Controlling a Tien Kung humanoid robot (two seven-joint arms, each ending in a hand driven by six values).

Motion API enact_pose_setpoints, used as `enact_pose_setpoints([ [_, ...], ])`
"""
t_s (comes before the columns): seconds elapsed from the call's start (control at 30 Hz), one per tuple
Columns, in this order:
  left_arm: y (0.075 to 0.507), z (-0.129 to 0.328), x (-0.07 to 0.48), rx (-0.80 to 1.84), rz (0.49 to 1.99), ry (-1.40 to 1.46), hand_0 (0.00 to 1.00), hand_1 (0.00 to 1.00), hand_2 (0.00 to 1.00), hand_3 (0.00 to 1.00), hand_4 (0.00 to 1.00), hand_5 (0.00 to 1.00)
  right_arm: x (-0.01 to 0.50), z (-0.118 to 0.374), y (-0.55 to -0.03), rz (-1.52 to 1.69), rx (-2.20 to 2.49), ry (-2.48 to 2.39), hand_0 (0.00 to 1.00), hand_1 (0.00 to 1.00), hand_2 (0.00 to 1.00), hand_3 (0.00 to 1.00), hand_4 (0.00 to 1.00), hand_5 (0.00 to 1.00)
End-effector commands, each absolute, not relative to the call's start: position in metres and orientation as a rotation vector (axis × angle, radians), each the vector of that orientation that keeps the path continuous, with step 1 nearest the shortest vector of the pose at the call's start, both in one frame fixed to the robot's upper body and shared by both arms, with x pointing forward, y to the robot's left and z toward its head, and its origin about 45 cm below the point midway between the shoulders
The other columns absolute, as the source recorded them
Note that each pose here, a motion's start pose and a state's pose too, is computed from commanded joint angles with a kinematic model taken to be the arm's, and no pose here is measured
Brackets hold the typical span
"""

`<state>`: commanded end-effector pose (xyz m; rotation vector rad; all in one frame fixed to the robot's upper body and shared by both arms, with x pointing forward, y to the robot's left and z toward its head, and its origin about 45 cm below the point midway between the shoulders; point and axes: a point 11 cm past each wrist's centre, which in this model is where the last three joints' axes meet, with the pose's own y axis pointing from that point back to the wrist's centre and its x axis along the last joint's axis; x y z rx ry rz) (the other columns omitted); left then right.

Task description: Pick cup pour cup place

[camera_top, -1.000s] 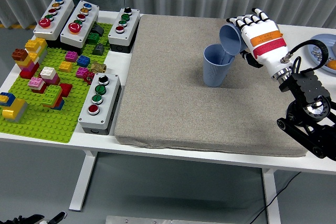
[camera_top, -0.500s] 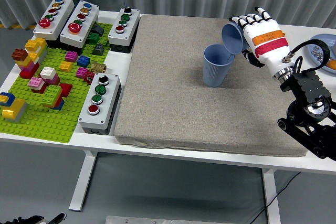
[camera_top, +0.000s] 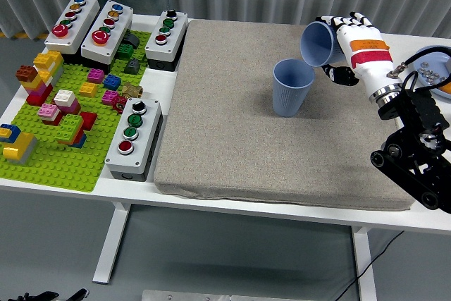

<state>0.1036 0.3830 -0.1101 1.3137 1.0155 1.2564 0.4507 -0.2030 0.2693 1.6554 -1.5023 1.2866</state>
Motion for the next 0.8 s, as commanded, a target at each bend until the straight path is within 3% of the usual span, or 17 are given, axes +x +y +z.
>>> enact_pose_setpoints([
  [0.63, 0.38, -0.11, 0.106, 1.304, 1.255, 1.015, 0.766, 0.758, 0.812, 0.655, 0.497, 0.998, 0.457, 0.239, -0.257, 0.04, 2.028, -1.952, 0.944, 0.794, 0.73, 0.687, 0.693, 0.002],
  [0.8, 0.378, -0.111, 0.107, 1.303, 1.252, 1.013, 0.765, 0.757, 0.812, 0.654, 0.495, 0.998, 0.451, 0.229, -0.263, -0.042, 2.026, -1.991, 0.941, 0.792, 0.727, 0.687, 0.69, 0.002],
])
